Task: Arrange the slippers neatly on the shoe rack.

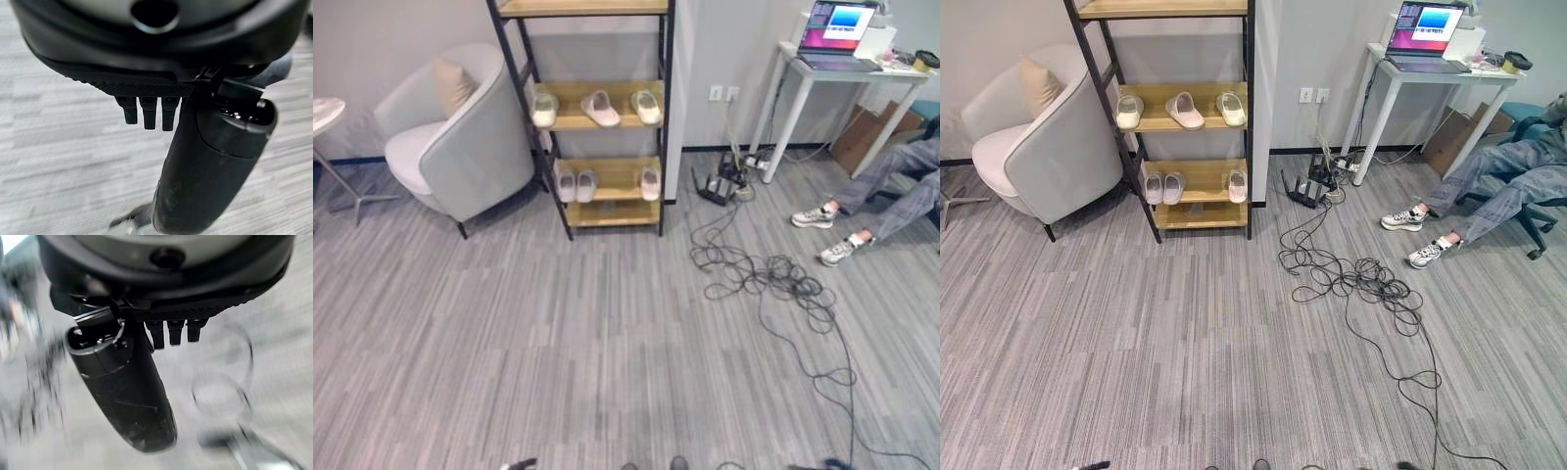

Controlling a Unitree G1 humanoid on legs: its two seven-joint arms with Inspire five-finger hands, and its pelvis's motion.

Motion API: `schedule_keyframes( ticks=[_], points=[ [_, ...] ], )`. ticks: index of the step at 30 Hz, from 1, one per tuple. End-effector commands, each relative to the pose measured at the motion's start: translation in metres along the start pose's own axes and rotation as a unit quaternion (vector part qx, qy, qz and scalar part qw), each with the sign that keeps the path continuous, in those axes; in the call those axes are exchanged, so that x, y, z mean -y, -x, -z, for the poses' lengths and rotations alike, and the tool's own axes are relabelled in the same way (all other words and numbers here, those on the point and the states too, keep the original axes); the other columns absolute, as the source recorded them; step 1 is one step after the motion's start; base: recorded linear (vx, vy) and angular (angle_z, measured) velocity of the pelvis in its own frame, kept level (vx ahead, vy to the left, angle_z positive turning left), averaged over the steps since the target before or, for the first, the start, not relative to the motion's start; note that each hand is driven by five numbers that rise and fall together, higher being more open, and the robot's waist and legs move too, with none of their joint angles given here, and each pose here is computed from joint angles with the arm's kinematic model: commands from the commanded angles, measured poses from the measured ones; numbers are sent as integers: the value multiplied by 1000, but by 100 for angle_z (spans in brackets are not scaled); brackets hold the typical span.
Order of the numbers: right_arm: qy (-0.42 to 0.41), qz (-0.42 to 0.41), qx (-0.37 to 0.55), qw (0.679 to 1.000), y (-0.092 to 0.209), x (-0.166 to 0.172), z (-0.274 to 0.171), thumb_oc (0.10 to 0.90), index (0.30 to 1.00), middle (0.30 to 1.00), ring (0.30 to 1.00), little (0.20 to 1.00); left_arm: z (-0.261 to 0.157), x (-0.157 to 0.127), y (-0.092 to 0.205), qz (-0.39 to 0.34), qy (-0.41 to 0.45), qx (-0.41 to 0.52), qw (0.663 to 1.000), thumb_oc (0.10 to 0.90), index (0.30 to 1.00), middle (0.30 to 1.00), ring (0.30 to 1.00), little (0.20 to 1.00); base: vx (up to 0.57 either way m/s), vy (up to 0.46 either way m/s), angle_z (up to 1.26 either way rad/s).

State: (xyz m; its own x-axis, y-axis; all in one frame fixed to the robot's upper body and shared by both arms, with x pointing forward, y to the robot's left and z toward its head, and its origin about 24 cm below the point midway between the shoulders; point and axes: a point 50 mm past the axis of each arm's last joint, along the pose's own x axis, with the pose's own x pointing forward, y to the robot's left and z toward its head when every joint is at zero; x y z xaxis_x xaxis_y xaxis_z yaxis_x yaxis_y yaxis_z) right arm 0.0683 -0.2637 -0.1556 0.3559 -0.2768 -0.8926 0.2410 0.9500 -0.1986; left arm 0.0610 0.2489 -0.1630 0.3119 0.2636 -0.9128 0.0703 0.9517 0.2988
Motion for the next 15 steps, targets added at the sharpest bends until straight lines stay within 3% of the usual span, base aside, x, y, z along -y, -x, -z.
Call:
schedule_keyframes(
  ticks=[1,9,11,14,15],
  points=[
    [36,17,-10,999,0,13,1,800,900,900,900,900,-10,-13,-3,-22,-21,1,1000,800,900,900,900,900,1,-8,6],
    [71,13,-14,997,-1,8,-2,800,900,900,900,900,-16,-9,-4,-13,-14,-5,1000,800,900,900,900,900,35,-65,5],
    [106,-13,-9,994,-2,8,-8,800,900,900,900,900,-16,2,-4,19,-87,0,996,800,900,900,900,900,160,-252,2],
    [122,-26,-3,992,-2,6,-9,800,900,900,900,900,-30,1,-5,20,-99,23,995,800,900,900,900,900,65,-210,2],
    [172,-24,-34,984,-1,6,3,800,900,900,900,900,-43,1,-6,19,-122,43,991,800,900,900,900,900,213,-320,40]
  ],
)
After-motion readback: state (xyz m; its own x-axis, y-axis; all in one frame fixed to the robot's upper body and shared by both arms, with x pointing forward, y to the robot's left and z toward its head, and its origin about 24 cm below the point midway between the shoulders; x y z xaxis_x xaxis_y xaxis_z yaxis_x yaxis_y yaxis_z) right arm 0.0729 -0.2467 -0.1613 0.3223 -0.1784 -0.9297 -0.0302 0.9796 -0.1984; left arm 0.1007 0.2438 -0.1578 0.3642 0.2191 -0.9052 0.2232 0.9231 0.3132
